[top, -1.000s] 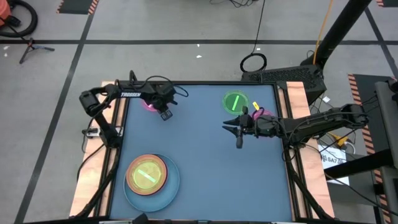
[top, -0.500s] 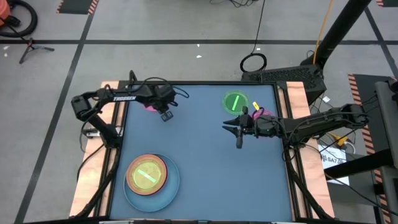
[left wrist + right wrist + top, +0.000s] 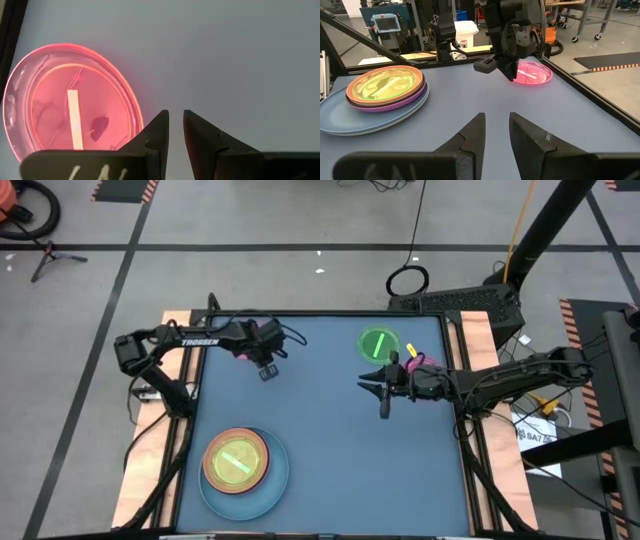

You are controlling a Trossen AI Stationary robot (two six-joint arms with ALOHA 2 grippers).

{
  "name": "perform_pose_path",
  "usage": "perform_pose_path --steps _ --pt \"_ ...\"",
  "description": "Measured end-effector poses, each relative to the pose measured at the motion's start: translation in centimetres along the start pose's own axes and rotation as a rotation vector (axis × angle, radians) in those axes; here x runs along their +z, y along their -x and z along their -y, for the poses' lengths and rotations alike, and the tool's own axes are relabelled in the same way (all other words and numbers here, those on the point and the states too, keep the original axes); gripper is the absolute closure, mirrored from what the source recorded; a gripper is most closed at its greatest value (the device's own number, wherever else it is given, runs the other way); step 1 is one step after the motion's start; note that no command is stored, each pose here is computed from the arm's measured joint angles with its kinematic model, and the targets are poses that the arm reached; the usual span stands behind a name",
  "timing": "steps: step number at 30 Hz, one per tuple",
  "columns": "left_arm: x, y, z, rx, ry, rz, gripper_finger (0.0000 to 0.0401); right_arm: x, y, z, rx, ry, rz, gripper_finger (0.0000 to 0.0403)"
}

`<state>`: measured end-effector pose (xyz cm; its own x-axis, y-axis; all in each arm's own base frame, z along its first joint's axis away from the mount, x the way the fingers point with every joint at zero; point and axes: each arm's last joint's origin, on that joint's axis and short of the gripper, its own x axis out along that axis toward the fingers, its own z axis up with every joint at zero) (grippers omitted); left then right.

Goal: Stack plastic plates
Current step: Stack the left pink plate on top of the green plate

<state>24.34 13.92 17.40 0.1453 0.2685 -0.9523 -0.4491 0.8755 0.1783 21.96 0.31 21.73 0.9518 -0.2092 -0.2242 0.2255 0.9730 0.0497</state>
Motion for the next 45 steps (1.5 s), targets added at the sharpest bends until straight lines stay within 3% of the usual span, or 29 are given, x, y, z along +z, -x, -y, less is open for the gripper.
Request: perform_pose_path --steps 4,14,27,32,45 --pt "-0.1 -0.1 -0.5 0.004 0.020 -0.007 0.0324 0.0 0.0 0.0 0.000 0.000 0.000 0.0321" --pt "0.0 -0.3 -1.8 0.021 0.060 0.009 0.0237 0.0 0.0 0.0 0.000 -0.026 0.000 0.0321" --pt "-0.1 -3.1 -1.8 0.031 0.065 -0.094 0.0241 -0.4 0.0 0.1 -0.008 -0.084 -0.044 0.0321" --pt "0.1 -3.2 -2.1 0.093 0.058 -0.073 0.0241 -0.4 0.0 0.1 -0.009 -0.095 -0.037 0.0321" --pt "0.3 -3.8 -3.0 0.101 0.046 -0.056 0.0241 -0.3 0.0 0.0 -0.009 -0.150 -0.028 0.0321"
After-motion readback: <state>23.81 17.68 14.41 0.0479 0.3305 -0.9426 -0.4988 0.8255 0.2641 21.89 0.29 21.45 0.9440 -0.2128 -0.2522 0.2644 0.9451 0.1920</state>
